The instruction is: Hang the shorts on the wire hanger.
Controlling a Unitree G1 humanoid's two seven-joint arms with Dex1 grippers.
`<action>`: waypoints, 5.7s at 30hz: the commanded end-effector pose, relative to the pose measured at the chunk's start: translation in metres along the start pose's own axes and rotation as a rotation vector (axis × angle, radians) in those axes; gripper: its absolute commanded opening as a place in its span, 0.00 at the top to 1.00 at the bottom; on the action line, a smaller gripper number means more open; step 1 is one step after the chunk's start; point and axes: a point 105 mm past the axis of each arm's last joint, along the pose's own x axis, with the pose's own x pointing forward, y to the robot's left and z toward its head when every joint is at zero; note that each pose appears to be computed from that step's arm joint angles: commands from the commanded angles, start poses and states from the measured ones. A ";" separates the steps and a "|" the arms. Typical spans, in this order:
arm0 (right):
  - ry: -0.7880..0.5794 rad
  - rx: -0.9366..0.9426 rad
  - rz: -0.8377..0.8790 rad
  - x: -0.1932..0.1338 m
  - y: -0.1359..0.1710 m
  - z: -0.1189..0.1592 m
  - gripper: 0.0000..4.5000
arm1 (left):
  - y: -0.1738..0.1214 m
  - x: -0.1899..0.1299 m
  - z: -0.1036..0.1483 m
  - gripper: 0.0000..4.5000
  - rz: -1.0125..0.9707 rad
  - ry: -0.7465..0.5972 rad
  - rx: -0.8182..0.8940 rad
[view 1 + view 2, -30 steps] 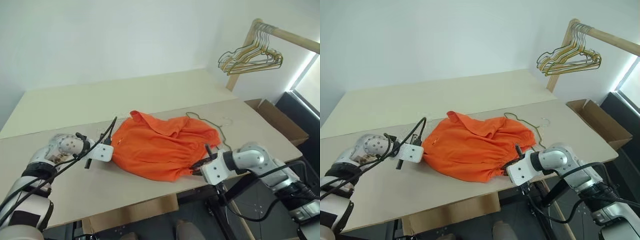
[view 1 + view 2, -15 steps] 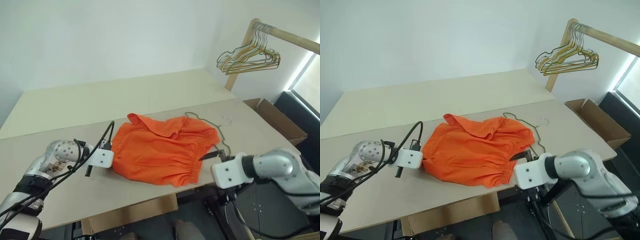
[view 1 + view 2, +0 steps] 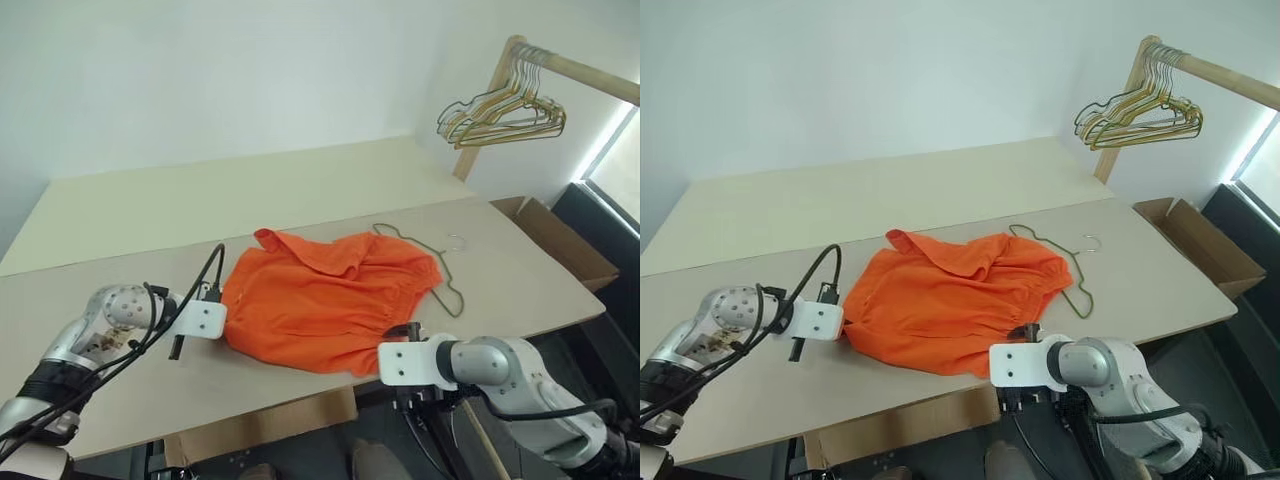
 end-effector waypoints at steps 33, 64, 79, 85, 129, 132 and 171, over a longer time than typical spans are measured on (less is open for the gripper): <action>-0.113 -0.167 -0.097 -0.031 -0.057 -0.003 1.00 | -0.017 -0.052 0.015 1.00 0.105 0.006 -0.077; -0.109 -0.158 0.034 -0.013 -0.022 0.000 0.01 | -0.027 -0.052 0.013 1.00 0.081 0.037 -0.093; -0.081 -0.136 -0.076 -0.006 -0.044 0.000 0.01 | -0.032 -0.056 0.014 1.00 0.068 0.041 -0.111; -0.071 -0.155 -0.055 0.001 -0.039 -0.005 0.36 | -0.033 -0.057 0.013 1.00 0.065 0.042 -0.115; -0.521 0.232 -1.595 -0.172 -0.364 0.076 1.00 | 0.288 -0.313 0.095 1.00 1.888 0.099 -0.027; -0.551 0.152 -1.608 -0.173 -0.358 0.073 1.00 | 0.291 -0.311 0.115 1.00 1.866 -0.019 0.037; -0.462 -0.572 -0.344 0.037 -0.116 -0.013 1.00 | -0.094 -0.096 0.069 1.00 -0.143 -0.032 -0.202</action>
